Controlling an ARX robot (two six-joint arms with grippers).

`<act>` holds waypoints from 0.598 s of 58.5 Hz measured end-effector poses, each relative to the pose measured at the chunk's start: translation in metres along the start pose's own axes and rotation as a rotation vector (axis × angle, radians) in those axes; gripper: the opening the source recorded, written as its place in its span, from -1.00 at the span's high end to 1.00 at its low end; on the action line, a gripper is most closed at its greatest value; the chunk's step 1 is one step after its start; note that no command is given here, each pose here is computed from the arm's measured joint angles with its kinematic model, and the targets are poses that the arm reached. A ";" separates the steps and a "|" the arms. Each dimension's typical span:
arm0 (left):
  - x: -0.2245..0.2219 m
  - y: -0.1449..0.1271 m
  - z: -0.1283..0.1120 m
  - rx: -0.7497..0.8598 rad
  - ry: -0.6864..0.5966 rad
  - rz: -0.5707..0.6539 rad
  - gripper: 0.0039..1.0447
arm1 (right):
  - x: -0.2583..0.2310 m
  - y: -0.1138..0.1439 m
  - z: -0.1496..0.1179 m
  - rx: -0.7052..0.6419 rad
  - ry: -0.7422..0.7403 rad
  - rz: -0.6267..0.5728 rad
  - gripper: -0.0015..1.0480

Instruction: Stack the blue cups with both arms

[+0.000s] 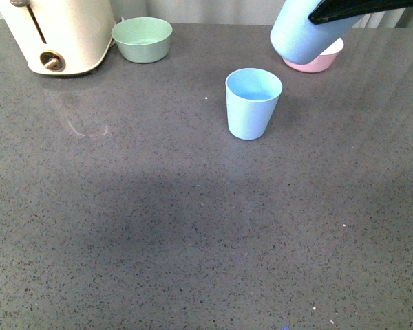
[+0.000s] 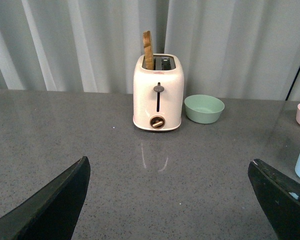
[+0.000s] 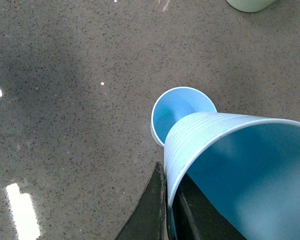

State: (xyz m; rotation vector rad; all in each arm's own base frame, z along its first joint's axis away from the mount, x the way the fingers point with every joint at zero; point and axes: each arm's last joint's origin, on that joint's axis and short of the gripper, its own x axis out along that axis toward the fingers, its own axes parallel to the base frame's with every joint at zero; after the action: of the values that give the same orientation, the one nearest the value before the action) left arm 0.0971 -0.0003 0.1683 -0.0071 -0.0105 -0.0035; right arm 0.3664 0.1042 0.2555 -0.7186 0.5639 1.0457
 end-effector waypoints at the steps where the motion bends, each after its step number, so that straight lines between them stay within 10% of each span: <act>1: 0.000 0.000 0.000 0.000 0.000 0.000 -0.84 | 0.002 0.001 0.001 -0.002 0.003 0.002 0.97; 35: 0.000 0.000 0.000 0.000 0.000 0.000 -0.84 | 0.056 -0.005 0.014 0.007 0.075 0.020 0.97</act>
State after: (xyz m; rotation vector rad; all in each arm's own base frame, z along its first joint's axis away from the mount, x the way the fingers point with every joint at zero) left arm 0.0971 -0.0003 0.1683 -0.0071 -0.0105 -0.0035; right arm 0.3948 0.1452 0.2255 -0.7495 0.6400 1.0379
